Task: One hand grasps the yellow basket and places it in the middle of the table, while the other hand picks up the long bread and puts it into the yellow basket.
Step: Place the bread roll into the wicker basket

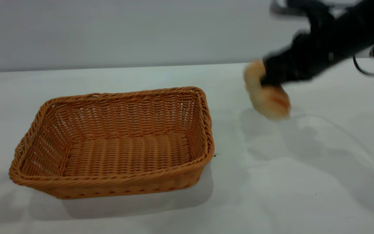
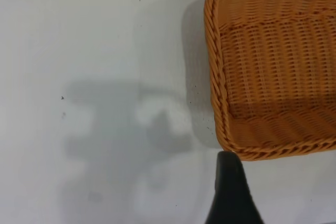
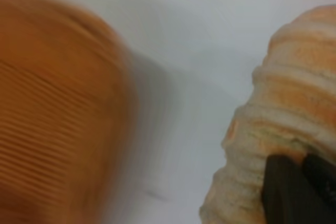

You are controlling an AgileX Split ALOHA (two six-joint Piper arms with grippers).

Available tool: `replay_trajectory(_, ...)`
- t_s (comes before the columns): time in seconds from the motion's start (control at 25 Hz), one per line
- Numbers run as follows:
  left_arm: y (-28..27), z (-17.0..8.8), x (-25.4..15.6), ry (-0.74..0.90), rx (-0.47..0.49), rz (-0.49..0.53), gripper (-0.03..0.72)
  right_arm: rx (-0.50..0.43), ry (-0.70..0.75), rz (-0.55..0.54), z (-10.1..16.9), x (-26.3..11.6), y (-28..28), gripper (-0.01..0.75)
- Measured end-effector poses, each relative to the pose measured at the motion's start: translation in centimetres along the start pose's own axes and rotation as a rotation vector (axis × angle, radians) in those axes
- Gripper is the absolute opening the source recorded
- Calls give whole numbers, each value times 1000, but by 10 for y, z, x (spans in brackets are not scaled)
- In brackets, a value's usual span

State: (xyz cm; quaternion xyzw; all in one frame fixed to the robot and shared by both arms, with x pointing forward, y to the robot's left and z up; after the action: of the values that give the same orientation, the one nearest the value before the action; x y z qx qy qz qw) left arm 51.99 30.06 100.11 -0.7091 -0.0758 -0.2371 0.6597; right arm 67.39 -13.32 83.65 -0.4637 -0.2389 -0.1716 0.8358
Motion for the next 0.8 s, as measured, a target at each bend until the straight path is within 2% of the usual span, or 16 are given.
replay_trajectory(0.12,0,0,0,0,0,-1,537,192,14,-23,51,15,-13,22)
replay_trajectory(0.28,0,0,0,0,0,-1,537,360,-42,13,112,9,-13,22)
replay_trajectory(0.4,0,0,0,0,0,-1,537,406,-113,43,146,-5,-4,22)
replay_trajectory(0.52,0,0,0,0,0,-1,537,410,-195,68,165,-24,7,22)
replay_trajectory(0.64,0,0,0,0,0,0,537,391,-252,72,175,-35,14,41)
replay_trajectory(0.8,0,-1,-3,0,-6,14,537,382,-278,73,177,-39,18,120)
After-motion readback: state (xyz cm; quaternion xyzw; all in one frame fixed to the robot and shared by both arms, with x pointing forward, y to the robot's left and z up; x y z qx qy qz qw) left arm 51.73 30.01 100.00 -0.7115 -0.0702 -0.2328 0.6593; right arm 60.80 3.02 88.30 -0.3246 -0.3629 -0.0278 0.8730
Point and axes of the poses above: a point on each arm's last joint axis where the gripper is mounted, y pointing out along that axis toward the gripper, z along the wrist's bending axis when the last joint is at zero, x = y × z, the point moved 10 cm from there along y, pointing out along that axis toward the gripper, and after that the axes turned 14 degrees about y, right-handed, at the moved point
